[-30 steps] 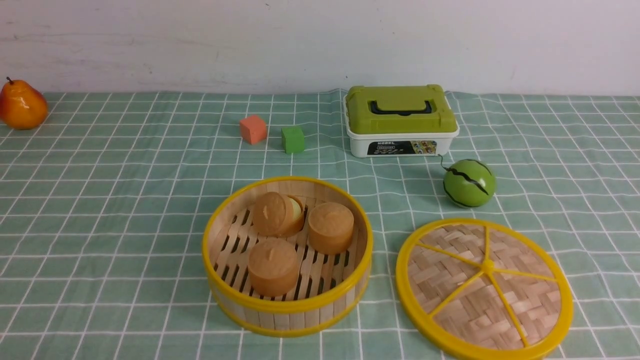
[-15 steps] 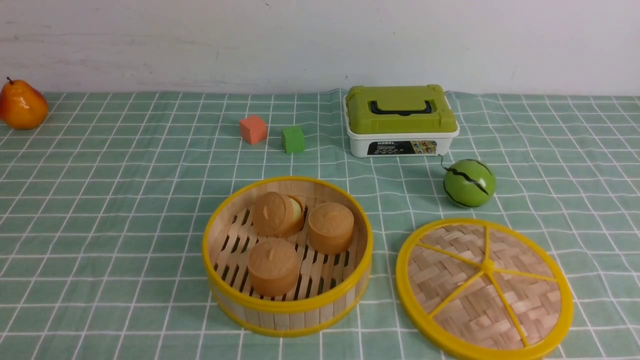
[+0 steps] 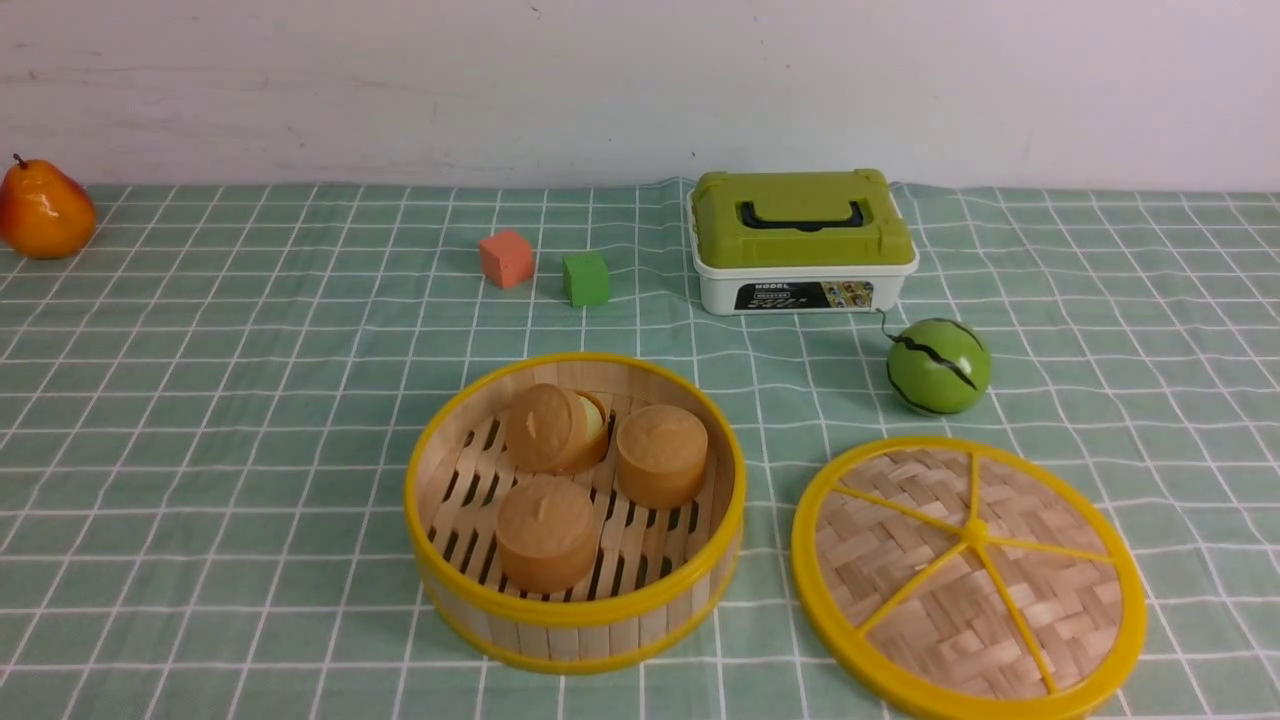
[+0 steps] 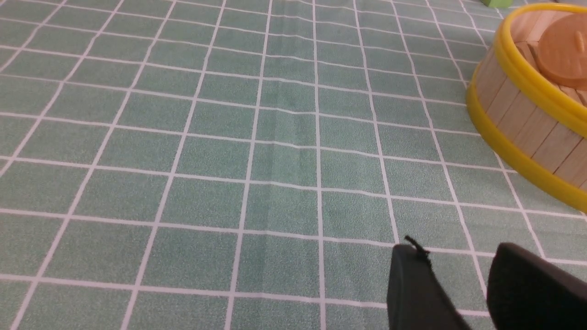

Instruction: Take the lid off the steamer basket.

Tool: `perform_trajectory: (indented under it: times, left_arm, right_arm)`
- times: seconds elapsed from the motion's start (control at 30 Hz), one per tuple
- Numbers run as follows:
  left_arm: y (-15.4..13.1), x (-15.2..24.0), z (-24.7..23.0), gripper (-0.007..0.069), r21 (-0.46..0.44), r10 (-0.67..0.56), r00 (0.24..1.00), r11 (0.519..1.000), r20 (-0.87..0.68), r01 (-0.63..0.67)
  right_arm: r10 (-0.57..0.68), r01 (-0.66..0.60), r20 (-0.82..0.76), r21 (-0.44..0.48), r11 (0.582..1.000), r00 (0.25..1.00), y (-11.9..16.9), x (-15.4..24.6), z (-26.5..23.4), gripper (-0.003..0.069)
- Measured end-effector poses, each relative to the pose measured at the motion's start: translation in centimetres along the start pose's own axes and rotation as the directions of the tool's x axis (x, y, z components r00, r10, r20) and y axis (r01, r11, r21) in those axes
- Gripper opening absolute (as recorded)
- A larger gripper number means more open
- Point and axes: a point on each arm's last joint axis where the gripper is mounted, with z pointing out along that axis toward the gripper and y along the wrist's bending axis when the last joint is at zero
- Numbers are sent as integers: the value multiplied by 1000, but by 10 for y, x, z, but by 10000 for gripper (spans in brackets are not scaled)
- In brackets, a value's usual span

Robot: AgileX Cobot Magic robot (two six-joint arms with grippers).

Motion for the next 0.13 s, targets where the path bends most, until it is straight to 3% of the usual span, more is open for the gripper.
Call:
perform_trajectory:
  times: [0.13]
  left_arm:
    - [0, 0, 0, 239, 0, 0, 1000, 1000, 0, 0]
  right_arm:
    - [0, 0, 0, 0, 1000, 1000, 0, 0, 0, 57]
